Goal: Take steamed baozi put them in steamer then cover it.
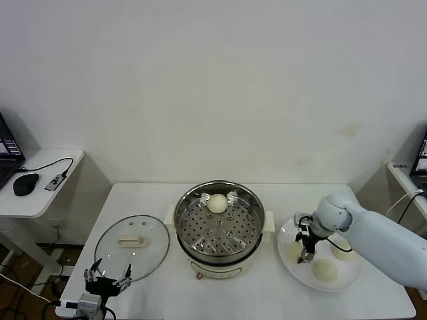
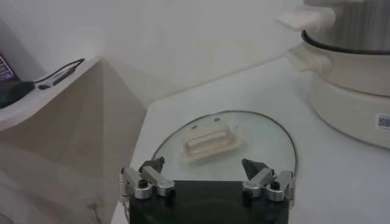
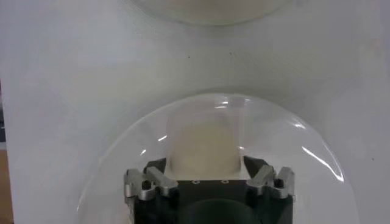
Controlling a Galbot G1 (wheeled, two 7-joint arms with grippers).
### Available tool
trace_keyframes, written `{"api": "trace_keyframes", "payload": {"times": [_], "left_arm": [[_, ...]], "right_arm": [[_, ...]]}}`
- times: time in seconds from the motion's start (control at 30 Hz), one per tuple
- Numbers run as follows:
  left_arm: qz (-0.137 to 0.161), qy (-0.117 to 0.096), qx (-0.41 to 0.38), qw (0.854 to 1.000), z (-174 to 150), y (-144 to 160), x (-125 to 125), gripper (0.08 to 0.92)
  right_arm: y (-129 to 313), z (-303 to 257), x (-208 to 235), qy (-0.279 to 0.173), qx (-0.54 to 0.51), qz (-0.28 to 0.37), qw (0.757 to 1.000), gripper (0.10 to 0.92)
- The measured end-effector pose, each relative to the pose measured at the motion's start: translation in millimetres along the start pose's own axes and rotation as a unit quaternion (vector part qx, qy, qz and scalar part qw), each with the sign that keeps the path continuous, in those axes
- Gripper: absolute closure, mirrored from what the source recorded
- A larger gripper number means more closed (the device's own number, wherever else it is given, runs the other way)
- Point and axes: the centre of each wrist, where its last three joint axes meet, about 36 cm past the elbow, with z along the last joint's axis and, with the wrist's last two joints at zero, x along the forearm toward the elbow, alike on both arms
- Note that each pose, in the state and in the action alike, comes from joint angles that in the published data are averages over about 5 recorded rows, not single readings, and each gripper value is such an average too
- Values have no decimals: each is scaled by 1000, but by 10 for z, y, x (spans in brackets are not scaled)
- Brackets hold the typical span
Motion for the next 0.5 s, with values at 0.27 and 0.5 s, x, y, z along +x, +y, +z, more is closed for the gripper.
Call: {"api": "trace_keyframes", "payload": {"times": [0.27, 0.5], "left_arm": [[3, 1, 3, 1000, 7, -33, -2, 177], [-1, -2, 5, 1000, -2, -24, -31, 177]], "right_arm": [[-44, 57, 176, -5, -10, 4, 1000, 437], [-121, 31, 596, -16, -15, 9, 1000, 453]]}}
